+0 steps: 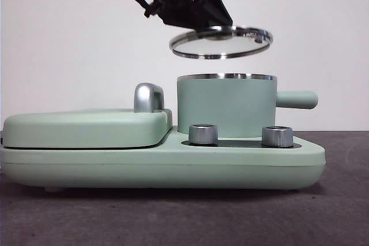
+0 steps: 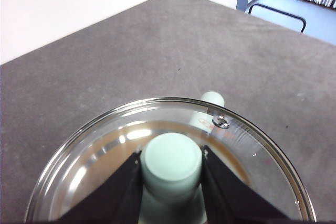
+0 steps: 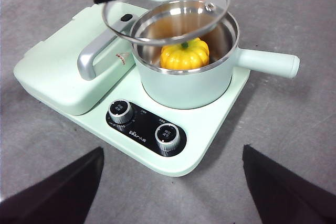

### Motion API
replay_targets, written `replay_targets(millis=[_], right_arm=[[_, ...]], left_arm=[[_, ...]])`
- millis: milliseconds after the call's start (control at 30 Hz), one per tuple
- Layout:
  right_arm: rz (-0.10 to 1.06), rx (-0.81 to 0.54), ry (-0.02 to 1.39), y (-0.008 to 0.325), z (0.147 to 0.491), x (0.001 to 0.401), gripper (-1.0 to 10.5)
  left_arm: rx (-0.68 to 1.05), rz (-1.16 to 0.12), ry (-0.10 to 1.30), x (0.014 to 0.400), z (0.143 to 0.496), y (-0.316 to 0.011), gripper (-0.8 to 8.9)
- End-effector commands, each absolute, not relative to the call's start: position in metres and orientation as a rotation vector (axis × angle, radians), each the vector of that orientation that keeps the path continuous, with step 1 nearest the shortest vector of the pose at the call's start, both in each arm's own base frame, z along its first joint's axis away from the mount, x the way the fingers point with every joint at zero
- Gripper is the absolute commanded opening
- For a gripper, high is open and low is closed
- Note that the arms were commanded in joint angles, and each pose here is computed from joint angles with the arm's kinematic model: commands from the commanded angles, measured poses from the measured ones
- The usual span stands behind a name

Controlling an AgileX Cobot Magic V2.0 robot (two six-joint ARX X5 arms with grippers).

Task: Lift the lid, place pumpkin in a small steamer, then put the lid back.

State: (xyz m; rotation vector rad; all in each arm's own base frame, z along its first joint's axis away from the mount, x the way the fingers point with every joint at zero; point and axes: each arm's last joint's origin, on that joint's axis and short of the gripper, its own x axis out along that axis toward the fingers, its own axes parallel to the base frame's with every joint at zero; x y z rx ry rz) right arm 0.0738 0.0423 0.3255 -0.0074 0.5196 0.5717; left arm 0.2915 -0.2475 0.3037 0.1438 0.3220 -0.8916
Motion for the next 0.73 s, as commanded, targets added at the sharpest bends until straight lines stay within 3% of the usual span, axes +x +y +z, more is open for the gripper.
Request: replay_targets(millis=[33, 733], right_arm=[[0.573, 0.002, 0.525, 0.043, 0.326, 0.074, 4.1], [0.570, -0.001, 0.541, 0.043, 0.325, 0.073, 4.1]], left_arm=[[0.192, -0.893, 0.246, 0.296, 0.305, -0.258, 0.08], [0.206, -0.895, 0.263, 0.310, 0.278, -0.269, 0.08]])
